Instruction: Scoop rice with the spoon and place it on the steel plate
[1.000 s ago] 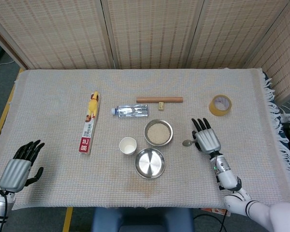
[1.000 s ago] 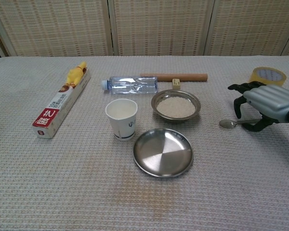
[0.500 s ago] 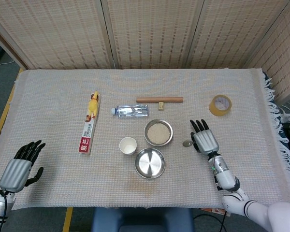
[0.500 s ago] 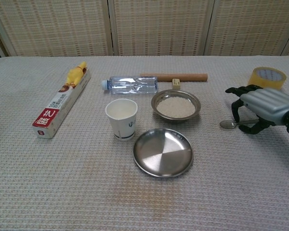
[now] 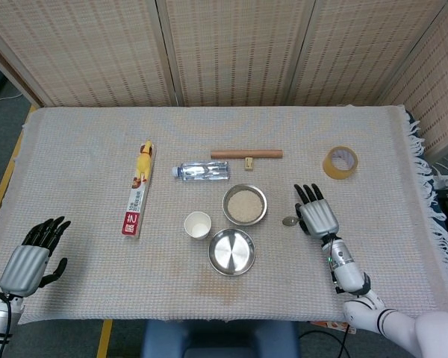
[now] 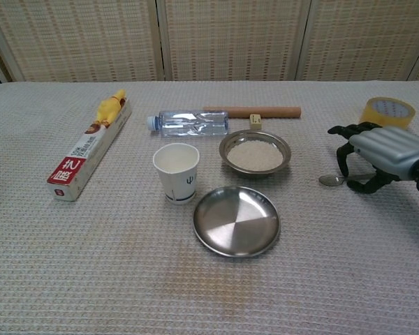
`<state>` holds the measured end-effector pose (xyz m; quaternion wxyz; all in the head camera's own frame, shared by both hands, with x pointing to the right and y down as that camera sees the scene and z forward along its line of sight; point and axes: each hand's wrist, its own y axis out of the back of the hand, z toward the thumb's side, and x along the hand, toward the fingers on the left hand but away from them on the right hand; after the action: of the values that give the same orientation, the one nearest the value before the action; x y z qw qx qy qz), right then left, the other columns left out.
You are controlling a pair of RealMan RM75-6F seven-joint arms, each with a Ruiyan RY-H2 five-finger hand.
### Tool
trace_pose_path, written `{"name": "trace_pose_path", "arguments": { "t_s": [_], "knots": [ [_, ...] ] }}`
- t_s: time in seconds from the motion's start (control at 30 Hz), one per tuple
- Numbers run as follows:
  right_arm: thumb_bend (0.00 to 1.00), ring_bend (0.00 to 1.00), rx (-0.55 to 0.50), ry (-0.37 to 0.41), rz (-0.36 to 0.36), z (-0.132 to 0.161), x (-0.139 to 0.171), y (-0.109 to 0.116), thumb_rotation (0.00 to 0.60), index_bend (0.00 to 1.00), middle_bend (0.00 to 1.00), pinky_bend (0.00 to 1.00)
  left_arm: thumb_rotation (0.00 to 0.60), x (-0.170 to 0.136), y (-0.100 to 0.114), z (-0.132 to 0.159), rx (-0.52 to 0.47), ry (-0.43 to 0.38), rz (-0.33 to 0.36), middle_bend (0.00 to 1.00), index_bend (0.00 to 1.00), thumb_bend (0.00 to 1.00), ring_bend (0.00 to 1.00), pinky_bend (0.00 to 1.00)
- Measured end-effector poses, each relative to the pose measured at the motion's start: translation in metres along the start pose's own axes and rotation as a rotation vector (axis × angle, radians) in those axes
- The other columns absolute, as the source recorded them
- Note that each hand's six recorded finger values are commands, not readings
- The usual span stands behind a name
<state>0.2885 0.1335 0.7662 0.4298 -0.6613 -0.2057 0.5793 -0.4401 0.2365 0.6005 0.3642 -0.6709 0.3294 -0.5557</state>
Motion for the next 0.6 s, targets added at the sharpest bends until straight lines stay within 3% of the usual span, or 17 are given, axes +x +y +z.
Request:
{"name": "trace_pose_path", "arguments": {
  "t_s": [0.6],
  "knots": [
    [0.29,0.0,0.003,0.0,0.02,-0.0023,0.0042,0.0001,0.6,0.49,0.0,0.0,0.6,-0.0002,-0.0004,0.0011,0.005,-0.003,0.0,0.0,0.0,0.45,0.0,0.12]
  ]
}}
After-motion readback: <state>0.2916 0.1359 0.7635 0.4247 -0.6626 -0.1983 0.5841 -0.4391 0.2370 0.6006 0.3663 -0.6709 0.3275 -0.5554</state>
